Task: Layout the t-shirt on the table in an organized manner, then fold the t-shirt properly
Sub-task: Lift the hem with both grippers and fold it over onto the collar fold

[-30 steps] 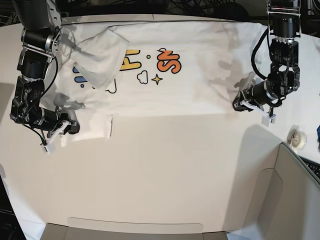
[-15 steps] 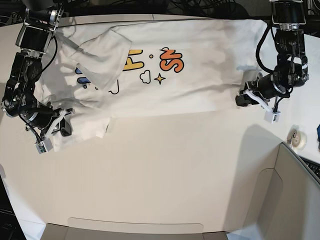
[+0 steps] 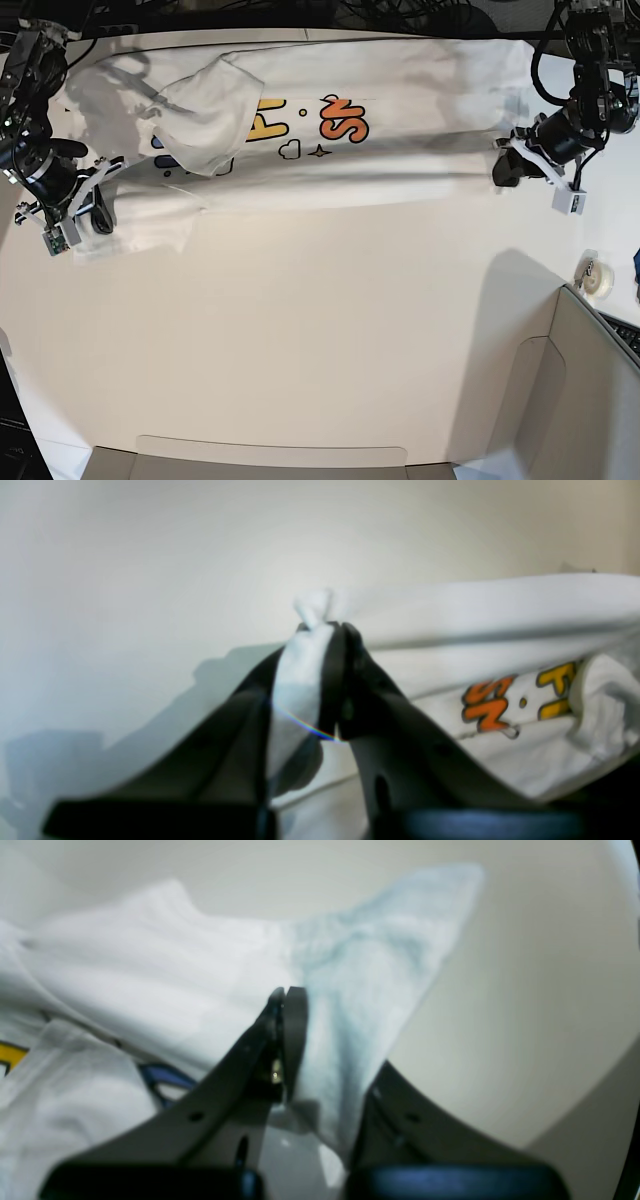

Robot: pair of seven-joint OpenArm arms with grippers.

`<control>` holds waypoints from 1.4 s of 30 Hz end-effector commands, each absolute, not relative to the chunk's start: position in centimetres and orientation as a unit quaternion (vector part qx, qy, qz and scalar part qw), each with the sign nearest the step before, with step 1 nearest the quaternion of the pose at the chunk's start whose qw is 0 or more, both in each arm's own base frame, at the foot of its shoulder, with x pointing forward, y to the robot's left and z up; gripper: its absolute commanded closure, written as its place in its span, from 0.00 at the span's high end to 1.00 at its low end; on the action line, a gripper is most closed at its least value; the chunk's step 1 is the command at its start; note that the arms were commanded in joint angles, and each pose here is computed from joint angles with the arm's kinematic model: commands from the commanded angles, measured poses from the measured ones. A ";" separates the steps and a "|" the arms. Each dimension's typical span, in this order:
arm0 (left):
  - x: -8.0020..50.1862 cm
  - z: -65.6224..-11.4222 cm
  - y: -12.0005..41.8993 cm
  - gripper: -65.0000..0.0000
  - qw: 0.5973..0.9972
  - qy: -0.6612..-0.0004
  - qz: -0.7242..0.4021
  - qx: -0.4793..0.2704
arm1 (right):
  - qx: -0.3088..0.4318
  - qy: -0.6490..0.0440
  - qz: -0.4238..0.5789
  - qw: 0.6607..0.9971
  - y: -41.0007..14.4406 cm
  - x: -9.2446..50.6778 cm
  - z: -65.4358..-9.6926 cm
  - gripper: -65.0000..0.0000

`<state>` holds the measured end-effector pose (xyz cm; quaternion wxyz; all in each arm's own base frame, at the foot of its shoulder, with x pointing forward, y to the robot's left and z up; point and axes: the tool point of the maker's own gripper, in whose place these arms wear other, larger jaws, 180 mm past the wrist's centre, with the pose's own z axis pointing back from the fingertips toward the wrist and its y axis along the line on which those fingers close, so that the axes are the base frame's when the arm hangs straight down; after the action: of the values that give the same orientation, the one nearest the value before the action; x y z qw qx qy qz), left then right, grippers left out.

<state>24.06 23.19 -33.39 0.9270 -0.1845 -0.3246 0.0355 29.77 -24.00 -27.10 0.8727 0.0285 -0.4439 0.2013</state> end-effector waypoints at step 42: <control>16.3 -37.4 23.6 0.00 0.957 -0.227 0.051 -0.174 | 0.063 -0.298 0.107 0.947 -28.2 18.7 -36.0 0.00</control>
<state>15.64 23.00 -38.03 0.9576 -0.1836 -0.2140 0.0593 18.13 -27.47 -36.76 0.9488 0.0775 -0.2877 0.1050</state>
